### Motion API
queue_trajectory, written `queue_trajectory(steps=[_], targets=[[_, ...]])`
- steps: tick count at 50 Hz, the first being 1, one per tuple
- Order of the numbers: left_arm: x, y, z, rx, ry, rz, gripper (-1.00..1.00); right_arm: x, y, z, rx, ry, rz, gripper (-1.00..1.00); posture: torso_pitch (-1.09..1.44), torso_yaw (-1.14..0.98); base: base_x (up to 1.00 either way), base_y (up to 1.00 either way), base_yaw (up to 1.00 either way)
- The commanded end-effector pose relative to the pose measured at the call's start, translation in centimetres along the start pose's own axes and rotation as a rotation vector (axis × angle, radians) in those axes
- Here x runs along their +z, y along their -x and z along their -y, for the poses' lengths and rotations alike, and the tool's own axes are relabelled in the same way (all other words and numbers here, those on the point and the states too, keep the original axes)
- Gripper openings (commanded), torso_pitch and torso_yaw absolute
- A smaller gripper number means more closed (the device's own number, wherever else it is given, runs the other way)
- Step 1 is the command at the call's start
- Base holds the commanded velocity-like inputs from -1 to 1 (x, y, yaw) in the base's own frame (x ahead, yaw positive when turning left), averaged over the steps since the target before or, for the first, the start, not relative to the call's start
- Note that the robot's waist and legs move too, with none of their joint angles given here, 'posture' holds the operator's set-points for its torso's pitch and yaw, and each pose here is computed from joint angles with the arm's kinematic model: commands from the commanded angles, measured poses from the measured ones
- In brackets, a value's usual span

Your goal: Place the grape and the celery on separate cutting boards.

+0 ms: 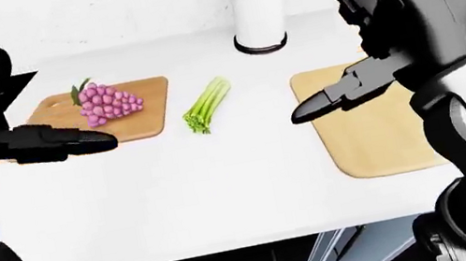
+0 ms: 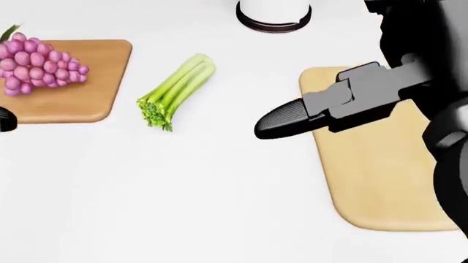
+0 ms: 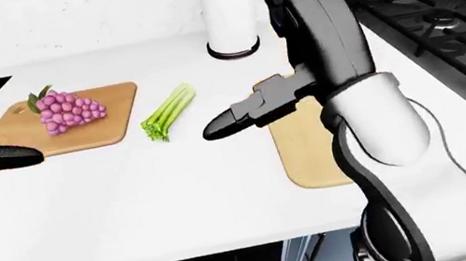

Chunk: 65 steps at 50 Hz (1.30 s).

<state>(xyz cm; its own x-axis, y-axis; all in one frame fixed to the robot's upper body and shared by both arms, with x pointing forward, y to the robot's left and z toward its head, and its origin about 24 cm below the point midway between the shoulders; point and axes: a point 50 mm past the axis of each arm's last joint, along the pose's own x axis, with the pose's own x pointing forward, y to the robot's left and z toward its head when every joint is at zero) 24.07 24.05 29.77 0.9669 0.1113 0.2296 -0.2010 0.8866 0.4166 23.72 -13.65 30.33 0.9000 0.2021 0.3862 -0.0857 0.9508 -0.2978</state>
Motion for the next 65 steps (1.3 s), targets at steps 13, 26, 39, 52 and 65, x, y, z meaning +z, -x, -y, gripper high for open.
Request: queue_trajectory(steps=[13, 26, 39, 52, 65], targets=[[-0.3, 6.1, -1.5, 0.046, 0.007, 0.074, 1.00, 3.7, -6.3, -1.1, 0.094, 0.298, 0.048, 1.00, 0.00, 0.00, 0.00, 0.00, 0.00], [-0.1, 6.9, -3.0, 0.078, 0.014, 0.090, 1.00, 5.3, -9.4, -5.1, 0.276, 0.653, 0.244, 1.00, 0.00, 0.00, 0.00, 0.00, 0.00], [0.6, 6.8, -3.3, 0.091, -0.004, 0.095, 1.00, 4.3, -9.9, -9.0, 0.525, 0.822, 0.411, 1.00, 0.00, 0.00, 0.00, 0.00, 0.00], [0.7, 6.9, -3.3, 0.082, 0.013, 0.101, 1.00, 2.8, -13.9, -11.4, 0.561, 0.959, 0.459, 1.00, 0.00, 0.00, 0.00, 0.00, 0.00], [0.9, 7.2, -3.6, 0.094, 0.016, 0.109, 1.00, -0.3, -15.2, -14.0, 0.637, 1.006, 0.409, 1.00, 0.00, 0.00, 0.00, 0.00, 0.00]])
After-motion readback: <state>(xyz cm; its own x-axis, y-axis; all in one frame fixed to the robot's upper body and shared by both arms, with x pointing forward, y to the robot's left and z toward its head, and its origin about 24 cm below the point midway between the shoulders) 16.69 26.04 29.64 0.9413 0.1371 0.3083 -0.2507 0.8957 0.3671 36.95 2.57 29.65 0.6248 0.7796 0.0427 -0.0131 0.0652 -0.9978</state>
